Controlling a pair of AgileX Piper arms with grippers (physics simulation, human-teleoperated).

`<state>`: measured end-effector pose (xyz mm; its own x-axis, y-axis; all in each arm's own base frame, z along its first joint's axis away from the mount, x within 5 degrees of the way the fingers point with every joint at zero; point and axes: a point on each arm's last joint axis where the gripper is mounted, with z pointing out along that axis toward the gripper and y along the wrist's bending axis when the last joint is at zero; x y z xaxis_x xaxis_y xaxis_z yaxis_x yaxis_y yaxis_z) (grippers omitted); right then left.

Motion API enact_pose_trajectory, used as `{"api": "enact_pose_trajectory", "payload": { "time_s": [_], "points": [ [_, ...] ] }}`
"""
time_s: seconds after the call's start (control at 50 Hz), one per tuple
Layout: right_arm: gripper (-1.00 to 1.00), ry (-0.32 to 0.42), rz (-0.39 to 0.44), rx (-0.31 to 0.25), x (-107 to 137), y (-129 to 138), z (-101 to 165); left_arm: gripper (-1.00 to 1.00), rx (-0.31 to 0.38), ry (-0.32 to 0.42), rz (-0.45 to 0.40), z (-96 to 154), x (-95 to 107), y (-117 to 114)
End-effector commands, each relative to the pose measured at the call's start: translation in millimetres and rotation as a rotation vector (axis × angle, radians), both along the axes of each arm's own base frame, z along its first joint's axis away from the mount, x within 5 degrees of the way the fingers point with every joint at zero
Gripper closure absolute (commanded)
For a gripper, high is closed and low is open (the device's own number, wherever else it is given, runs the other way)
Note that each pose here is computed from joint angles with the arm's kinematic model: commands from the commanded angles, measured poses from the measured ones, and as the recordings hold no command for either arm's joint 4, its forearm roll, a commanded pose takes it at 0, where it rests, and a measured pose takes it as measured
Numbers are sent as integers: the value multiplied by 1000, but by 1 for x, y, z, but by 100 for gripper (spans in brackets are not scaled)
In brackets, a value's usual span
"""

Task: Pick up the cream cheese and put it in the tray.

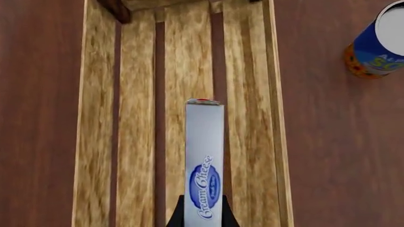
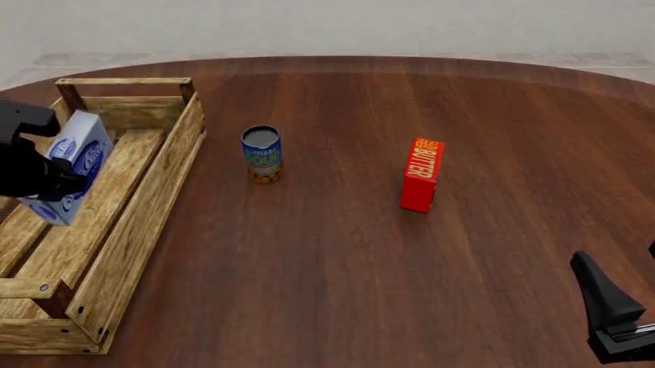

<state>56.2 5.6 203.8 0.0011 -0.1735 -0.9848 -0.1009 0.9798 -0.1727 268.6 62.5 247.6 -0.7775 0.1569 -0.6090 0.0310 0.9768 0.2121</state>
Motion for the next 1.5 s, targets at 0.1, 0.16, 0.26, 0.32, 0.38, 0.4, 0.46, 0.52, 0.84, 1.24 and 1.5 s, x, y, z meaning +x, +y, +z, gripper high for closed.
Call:
{"api": "enact_pose_trajectory", "payload": {
  "time_s": [0.1, 0.16, 0.26, 0.32, 0.38, 0.4, 0.46, 0.52, 0.84, 1.24, 1.5],
  "points": [
    [-100, 3, 1, -3, 0, 0, 0, 100, 1, 9, 14, -17, 7, 7],
    [-100, 3, 2, -6, 0, 0, 0, 100, 2, 11, 16, -19, 8, 8],
    [-100, 4, 3, -6, 0, 0, 0, 100, 1, 17, 16, -27, 11, 9],
    [-100, 5, 4, -6, 0, 0, 0, 100, -3, 24, 18, -31, 10, 9],
    [-100, 6, 5, -7, 0, 0, -1, 100, -1, 30, 20, -35, 11, 11],
    [-100, 6, 5, -7, 0, 0, -1, 100, -1, 32, 27, -37, 12, 13],
    [-100, 6, 5, -6, 0, 0, -1, 100, -2, 37, 30, -40, 12, 15],
    [-100, 7, 6, -6, 0, 0, -1, 100, -4, 44, 35, -45, 12, 16],
    [-100, 11, 11, -15, 0, 1, -1, 100, 3, 78, 37, -61, 11, 22],
    [-100, 11, 9, -14, 0, 0, -1, 100, 3, 82, 27, -59, 1, 16],
    [-100, 12, 10, -14, 0, 1, -1, -100, 2, 81, 32, -55, 1, 18]
  ]
}}
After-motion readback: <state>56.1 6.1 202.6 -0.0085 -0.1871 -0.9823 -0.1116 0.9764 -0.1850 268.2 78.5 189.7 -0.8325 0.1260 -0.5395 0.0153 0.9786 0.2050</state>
